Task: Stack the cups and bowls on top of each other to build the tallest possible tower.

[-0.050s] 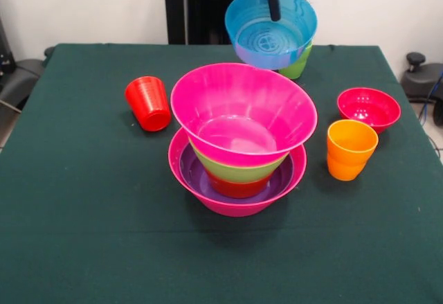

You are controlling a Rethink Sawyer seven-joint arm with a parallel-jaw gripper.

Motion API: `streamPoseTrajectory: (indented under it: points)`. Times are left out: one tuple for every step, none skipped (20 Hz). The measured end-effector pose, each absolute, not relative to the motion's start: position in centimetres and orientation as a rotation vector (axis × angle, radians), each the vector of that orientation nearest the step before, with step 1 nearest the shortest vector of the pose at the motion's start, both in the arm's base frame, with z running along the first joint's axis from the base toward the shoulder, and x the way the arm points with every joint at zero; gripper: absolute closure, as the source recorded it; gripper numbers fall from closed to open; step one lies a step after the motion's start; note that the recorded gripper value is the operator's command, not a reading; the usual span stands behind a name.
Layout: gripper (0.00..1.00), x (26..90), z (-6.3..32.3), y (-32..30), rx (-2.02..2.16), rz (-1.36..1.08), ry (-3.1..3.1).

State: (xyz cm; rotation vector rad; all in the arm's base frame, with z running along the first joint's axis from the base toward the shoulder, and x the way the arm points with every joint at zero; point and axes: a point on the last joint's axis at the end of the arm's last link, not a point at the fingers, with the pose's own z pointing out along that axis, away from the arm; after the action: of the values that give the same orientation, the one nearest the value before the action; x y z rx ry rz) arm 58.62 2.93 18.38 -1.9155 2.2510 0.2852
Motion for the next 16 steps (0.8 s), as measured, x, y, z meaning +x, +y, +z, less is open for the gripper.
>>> streamPoseTrajectory:
  points:
    - [1.00,58.9,18.5,3.0,-1.915,0.283,2.248]
    - [1.00,59.3,18.7,3.0,-1.913,0.279,2.244]
    - [1.00,59.9,18.7,3.1,-1.908,0.276,2.239]
    - [1.00,60.2,18.7,3.2,-1.904,0.275,2.235]
    - [1.00,60.7,18.7,3.2,-1.897,0.272,2.232]
    - [1.00,61.7,18.7,3.3,-1.884,0.271,2.225]
    - [1.00,62.0,18.6,3.4,-1.880,0.271,2.223]
    - [1.00,62.3,18.5,3.5,-1.875,0.273,2.219]
    - [1.00,62.7,18.5,3.6,-1.869,0.274,2.216]
    - [1.00,63.1,18.4,3.6,-1.864,0.275,2.213]
    - [1.00,63.7,18.2,3.8,-1.860,0.275,2.208]
    - [1.00,64.2,18.1,3.9,-1.856,0.274,2.202]
    - [1.00,64.5,17.9,4.0,-1.855,0.272,2.197]
    - [1.00,64.9,17.7,4.1,-1.854,0.270,2.192]
    - [1.00,65.2,17.5,4.1,-1.854,0.268,2.188]
    - [1.00,65.7,17.2,4.1,-1.853,0.265,2.182]
